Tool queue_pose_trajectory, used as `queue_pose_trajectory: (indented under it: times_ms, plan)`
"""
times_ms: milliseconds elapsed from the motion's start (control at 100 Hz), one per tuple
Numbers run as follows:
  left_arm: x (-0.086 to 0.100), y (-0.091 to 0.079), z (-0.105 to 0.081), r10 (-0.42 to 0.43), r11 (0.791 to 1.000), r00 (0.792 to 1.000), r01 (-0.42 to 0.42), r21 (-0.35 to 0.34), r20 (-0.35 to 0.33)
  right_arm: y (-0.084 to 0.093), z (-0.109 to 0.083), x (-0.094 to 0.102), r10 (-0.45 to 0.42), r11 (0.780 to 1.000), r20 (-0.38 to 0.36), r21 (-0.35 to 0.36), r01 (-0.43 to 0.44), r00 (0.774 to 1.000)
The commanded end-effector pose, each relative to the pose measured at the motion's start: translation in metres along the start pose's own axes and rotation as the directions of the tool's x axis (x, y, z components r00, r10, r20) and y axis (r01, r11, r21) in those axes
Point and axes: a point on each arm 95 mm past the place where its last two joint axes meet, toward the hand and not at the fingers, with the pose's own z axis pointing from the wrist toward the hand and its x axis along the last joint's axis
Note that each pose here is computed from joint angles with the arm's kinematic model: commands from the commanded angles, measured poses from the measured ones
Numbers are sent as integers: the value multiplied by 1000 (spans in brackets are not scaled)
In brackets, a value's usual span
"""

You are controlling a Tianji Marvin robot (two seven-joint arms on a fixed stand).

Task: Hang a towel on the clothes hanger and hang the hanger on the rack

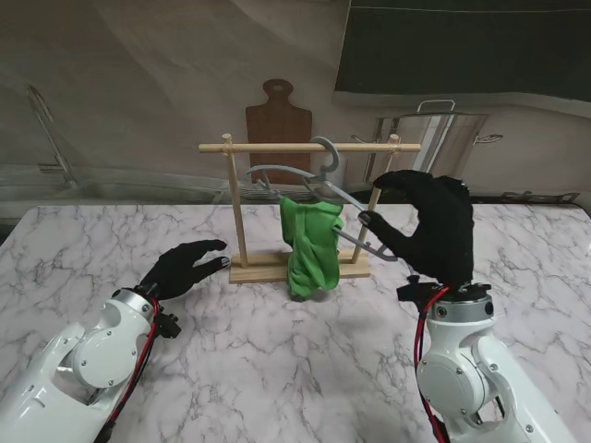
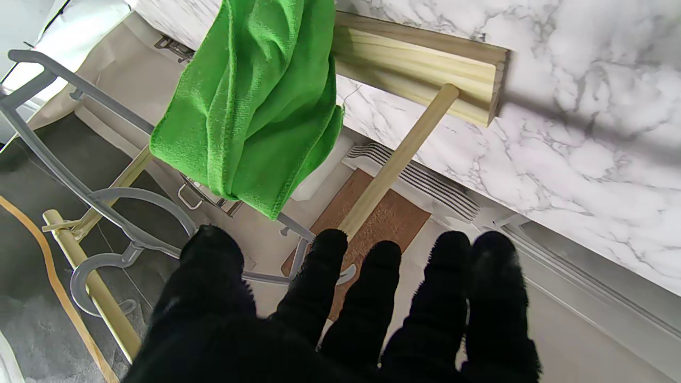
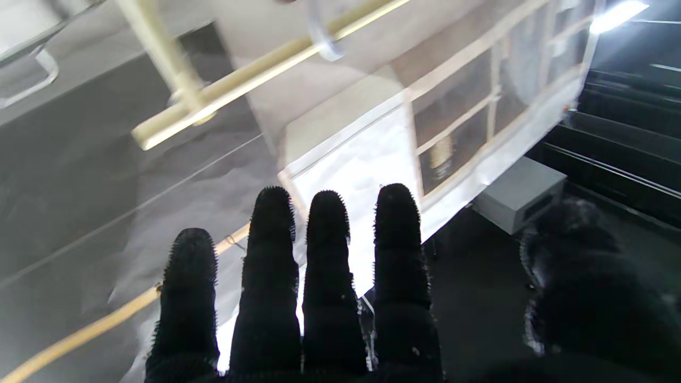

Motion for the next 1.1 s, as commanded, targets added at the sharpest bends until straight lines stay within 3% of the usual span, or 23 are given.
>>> queue_pose_trajectory:
  times_ms: [0,260,330,440,710,780,890,1000,1090]
  plan:
    - [2,6,1,-24,1000,1000,24,-16,-8,-9,-6,15,57,998,-18,33,-56,998]
    - [5,8,2,-48,999,999,47,-13,-23,-42,-26,52,202,962,-66,203,-185,977]
    - [5,8,2,-55,998,998,55,-10,-27,-55,-31,57,250,938,-40,260,-231,967]
    - [5,9,1,-61,998,998,60,-10,-30,-74,-38,58,327,880,43,351,-321,944]
    - [8,15,1,-73,997,997,72,-29,-38,-121,-53,31,355,743,230,519,-423,906]
    - [9,18,1,-80,996,996,79,-32,-41,-133,-62,24,348,691,300,558,-459,888]
    - [10,25,2,-100,994,994,98,-36,-35,-148,-78,10,316,629,386,598,-496,867]
    - [8,32,2,-111,993,994,110,-48,-20,-155,-89,-4,278,612,429,611,-503,859]
    - [5,35,2,-107,993,994,106,-59,-4,-154,-94,-16,249,616,438,616,-491,864]
